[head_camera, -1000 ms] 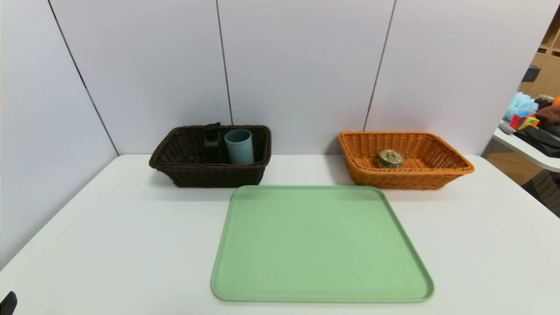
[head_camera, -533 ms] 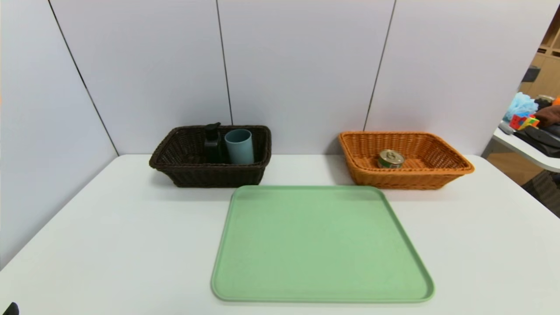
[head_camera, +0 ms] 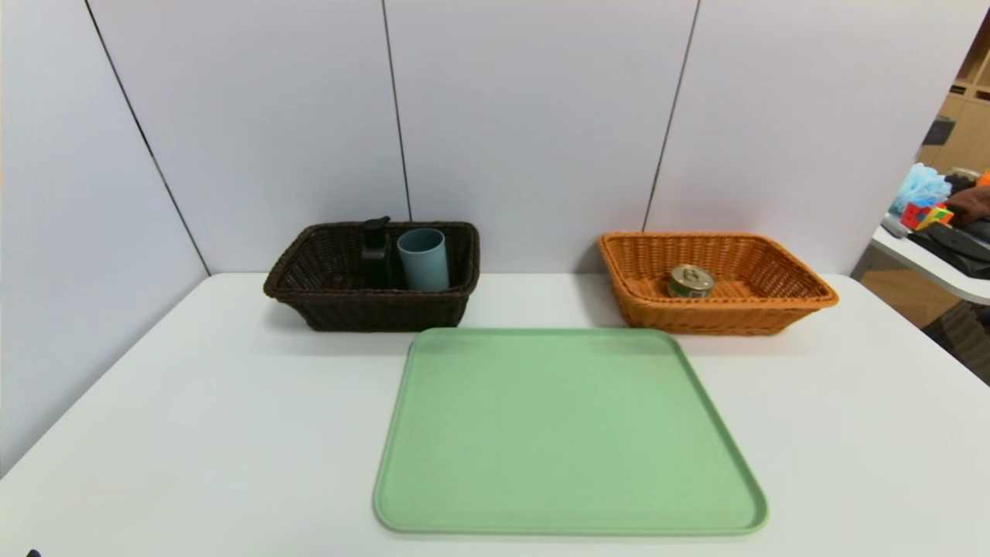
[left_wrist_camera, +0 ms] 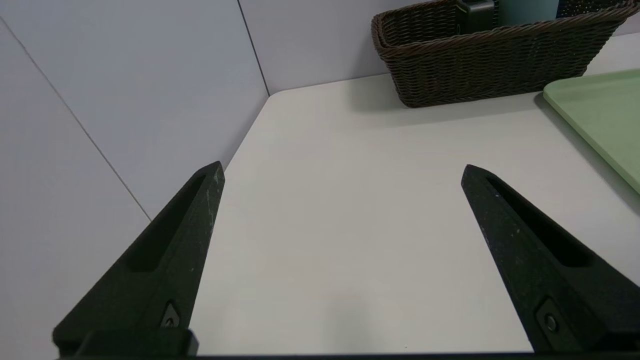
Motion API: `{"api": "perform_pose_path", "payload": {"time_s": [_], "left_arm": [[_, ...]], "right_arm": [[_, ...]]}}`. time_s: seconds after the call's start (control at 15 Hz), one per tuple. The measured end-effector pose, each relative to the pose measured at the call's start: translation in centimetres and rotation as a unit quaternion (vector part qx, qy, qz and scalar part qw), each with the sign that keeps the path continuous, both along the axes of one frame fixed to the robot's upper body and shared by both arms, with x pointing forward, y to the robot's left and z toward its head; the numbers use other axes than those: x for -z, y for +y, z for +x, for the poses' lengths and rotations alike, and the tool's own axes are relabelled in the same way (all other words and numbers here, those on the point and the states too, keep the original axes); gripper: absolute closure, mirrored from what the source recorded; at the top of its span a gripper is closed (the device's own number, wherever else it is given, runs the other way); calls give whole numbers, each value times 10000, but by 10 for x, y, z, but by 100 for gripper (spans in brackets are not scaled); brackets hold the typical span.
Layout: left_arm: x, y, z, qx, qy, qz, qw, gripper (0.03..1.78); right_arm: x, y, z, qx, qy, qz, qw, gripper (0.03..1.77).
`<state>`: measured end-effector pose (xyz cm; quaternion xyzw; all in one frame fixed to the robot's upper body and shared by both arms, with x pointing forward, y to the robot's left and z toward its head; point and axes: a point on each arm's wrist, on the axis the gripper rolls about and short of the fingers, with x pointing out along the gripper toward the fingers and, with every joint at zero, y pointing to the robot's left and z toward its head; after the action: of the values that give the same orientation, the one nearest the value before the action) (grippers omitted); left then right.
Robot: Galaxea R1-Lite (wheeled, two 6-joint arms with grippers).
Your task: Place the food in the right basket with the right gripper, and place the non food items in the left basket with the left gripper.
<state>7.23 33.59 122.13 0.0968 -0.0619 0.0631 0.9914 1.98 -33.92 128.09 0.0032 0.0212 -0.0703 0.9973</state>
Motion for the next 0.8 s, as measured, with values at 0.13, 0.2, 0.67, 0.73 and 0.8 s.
{"api": "perform_pose_path", "payload": {"time_s": [0.13,0.2,0.67,0.73,0.8], "left_arm": [[7,0,0,12,48,18,10000,12],[10,0,0,22,61,22,10000,12],[26,-1,-3,305,130,62,9994,12],[26,-2,-3,347,121,79,9993,12],[27,-2,-3,366,117,67,9992,12]], "right_arm": [[10,0,-5,-117,37,-67,9999,10],[11,0,-6,-139,-30,-79,9999,10],[38,2,12,-474,-381,-145,9980,10],[43,2,17,-547,-429,-147,9975,10],[47,2,21,-634,-457,-150,9968,10]]}}
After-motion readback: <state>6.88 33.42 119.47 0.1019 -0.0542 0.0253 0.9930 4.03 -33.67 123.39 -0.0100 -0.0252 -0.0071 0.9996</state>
